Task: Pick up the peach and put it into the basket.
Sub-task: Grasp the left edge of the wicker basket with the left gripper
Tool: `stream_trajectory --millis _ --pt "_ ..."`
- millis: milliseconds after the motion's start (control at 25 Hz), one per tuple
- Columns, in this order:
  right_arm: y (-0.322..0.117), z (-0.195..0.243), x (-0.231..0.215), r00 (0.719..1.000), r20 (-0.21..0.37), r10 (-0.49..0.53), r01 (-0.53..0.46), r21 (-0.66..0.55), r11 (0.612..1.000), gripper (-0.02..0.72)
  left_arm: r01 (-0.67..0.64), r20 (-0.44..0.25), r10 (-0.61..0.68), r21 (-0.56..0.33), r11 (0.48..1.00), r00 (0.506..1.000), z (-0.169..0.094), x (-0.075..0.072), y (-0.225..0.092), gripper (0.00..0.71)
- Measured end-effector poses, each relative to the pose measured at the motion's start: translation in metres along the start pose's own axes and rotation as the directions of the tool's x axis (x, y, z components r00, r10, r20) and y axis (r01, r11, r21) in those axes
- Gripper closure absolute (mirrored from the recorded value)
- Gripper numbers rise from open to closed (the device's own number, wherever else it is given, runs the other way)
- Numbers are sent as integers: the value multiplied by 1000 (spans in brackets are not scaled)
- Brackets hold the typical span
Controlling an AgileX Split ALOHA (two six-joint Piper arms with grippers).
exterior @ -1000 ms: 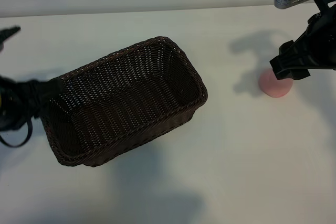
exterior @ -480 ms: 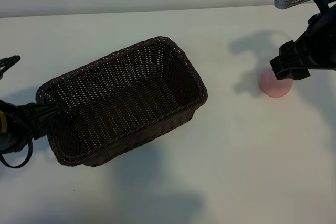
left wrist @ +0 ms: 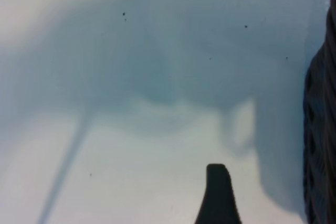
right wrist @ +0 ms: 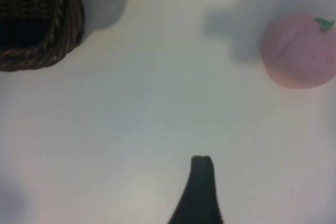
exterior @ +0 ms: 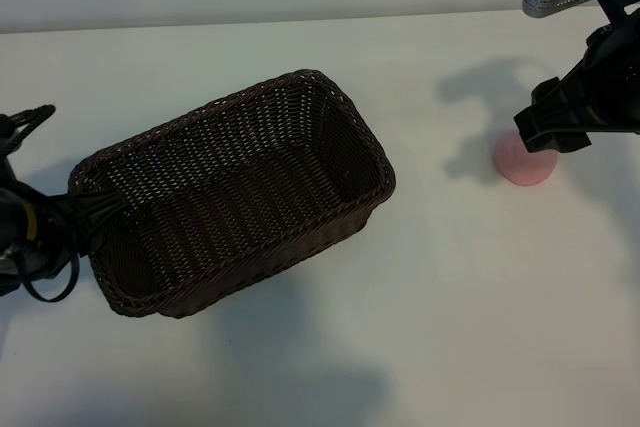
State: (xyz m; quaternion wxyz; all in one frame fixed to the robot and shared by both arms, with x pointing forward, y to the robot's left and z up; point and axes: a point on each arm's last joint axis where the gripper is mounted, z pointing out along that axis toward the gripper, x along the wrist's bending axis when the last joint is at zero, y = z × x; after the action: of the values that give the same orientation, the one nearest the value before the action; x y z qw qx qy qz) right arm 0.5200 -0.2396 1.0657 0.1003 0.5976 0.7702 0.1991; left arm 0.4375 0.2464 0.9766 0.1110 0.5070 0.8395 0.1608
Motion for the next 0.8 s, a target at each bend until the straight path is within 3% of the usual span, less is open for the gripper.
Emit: stream_trajectory --millis 160,480,800 --pt "0 0 0 1000 0 0 0 0 1000 108 -4 33 3 10 1000 999 7 -7 0 168" --pt "0 0 0 1000 0 0 0 0 1000 108 -21 15 21 42 999 1000 20 -12 -2 169" --pt "0 0 0 1000 0 0 0 0 1000 108 13 15 -14 39 999 1000 24 -7 4 169"
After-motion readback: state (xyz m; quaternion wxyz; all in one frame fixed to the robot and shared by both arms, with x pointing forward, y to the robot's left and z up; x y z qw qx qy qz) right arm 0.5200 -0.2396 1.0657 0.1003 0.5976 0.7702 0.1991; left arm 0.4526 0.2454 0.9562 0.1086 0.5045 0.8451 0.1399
